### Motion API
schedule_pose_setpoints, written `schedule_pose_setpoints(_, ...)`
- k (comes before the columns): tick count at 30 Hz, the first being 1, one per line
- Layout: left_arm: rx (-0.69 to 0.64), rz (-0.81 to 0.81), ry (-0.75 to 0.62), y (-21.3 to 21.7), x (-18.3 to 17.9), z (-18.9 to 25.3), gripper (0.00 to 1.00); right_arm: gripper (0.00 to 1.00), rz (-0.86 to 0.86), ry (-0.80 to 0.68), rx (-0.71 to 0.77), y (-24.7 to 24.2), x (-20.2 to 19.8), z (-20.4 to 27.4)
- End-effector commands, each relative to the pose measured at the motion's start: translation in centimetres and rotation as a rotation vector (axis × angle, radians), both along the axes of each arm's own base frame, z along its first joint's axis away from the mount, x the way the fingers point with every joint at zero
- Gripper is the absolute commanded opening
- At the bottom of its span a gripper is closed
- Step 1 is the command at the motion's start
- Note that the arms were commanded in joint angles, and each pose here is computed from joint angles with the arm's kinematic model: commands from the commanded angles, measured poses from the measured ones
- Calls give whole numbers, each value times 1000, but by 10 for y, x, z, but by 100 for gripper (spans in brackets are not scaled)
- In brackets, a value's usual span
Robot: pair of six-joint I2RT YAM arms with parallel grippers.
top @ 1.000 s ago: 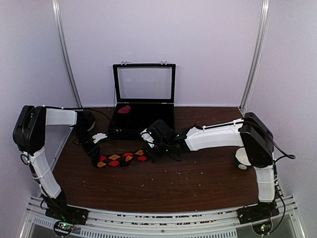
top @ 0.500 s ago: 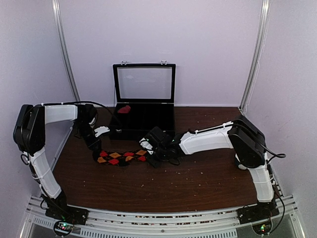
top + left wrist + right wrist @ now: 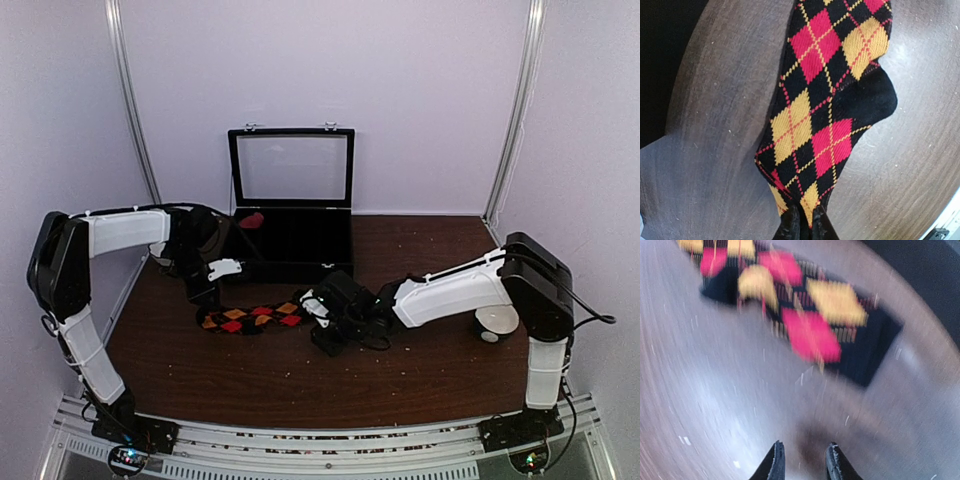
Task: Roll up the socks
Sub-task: Adjust the sock at the center of the board.
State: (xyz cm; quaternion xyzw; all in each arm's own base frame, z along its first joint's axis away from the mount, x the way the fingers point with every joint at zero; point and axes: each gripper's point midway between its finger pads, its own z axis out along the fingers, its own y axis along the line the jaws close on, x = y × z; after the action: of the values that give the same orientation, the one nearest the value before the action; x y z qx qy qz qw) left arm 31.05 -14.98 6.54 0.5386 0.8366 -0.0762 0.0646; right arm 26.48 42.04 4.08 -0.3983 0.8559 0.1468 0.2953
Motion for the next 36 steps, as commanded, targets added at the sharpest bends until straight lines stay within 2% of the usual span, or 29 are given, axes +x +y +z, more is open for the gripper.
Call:
schedule_pose_setpoints(1, 4, -16, -6, 2, -7, 7, 11, 29, -36, -87, 88, 34, 39, 45)
schedule_pose_setpoints(7, 18, -35, -7, 6, -10, 8, 11, 29, -163, -98, 28, 46, 76, 34)
schedule_pose_setpoints(21, -68, -137, 124, 2, -61, 16, 10, 20, -336, 16, -67, 38, 76, -24)
schedule_pose_setpoints(28, -91, -152, 122, 0, -64, 22, 10, 15, -340, 50, -90, 25, 55, -42)
schedule_pose_setpoints(33, -89, -138, 24, -9, -36, 35, 10, 14, -351, 73, -80, -10, 16, -45)
schedule_pose_setpoints(36, -58, -192, -44, -22, -18, 42, 10, 14, -303, 98, -65, -17, -20, -44)
